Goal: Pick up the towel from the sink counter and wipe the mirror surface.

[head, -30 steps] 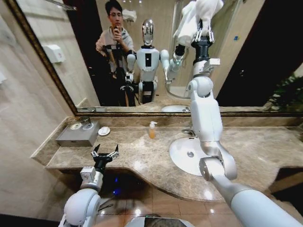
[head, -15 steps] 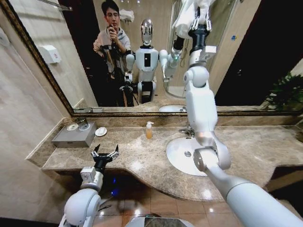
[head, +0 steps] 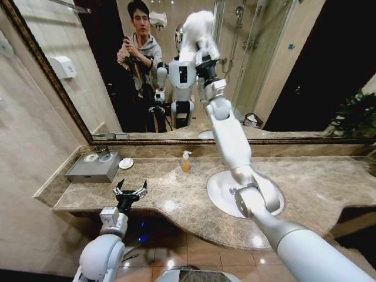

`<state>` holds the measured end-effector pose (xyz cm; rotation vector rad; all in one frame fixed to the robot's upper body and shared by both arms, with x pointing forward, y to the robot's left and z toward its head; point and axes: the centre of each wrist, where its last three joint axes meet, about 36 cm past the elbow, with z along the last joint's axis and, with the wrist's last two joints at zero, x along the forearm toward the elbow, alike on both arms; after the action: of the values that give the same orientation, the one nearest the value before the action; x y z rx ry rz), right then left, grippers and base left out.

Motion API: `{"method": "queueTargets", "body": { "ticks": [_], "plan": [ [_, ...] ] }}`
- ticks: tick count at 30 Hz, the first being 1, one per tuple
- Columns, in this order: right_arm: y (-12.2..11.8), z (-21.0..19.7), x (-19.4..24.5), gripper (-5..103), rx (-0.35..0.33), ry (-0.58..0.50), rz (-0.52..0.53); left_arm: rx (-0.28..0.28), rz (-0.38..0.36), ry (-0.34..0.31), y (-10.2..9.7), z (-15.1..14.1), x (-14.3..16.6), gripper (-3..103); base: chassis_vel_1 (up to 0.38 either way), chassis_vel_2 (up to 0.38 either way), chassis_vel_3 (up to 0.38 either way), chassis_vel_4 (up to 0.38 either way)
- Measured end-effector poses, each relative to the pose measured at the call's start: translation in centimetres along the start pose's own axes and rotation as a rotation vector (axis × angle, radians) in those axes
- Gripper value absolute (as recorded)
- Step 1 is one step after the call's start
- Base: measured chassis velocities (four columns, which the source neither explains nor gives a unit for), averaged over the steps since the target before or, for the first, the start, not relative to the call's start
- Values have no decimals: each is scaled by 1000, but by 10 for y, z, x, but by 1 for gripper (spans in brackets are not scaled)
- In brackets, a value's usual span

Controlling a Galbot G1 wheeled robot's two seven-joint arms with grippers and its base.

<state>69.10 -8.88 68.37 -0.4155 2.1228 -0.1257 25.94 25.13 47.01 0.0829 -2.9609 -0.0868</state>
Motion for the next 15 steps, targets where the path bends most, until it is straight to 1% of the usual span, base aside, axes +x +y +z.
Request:
{"method": "queueTargets", "body": {
  "ticks": [1,2,5,6,7,8,9,10,11,12,13,14,15],
  "plan": [
    [-3,-3,1,15,-10,-10,26,0,0,0,0,0,0,100,0,0,0,0],
    [-3,-3,1,15,-10,-10,26,0,0,0,0,0,0,100,0,0,0,0],
    [-23,-17,4,15,-48,-40,153,0,0,0,0,0,0,100,0,0,0,0],
    [-23,-17,4,15,-48,-40,153,0,0,0,0,0,0,100,0,0,0,0],
    [-32,-19,5,15,-55,-42,192,0,0,0,0,0,0,100,0,0,0,0],
    [-46,-19,8,15,-54,-40,233,0,0,0,0,0,0,100,0,0,0,0],
    [-55,-19,10,15,-49,-38,253,0,0,0,0,0,0,100,0,0,0,0],
    [-55,-19,10,15,-49,-38,253,0,0,0,0,0,0,100,0,0,0,0],
    [-90,-16,20,15,-24,-21,321,0,0,0,0,0,0,100,0,0,0,0],
    [-104,-14,24,15,-11,-12,346,0,0,0,0,0,0,100,0,0,0,0],
    [-104,-14,24,15,-11,-12,346,0,0,0,0,0,0,100,0,0,0,0],
    [-115,-11,27,15,1,-1,364,0,0,0,0,0,0,100,0,0,0,0],
    [-118,-9,29,15,6,8,369,0,0,0,0,0,0,100,0,0,0,0]
  ]
}}
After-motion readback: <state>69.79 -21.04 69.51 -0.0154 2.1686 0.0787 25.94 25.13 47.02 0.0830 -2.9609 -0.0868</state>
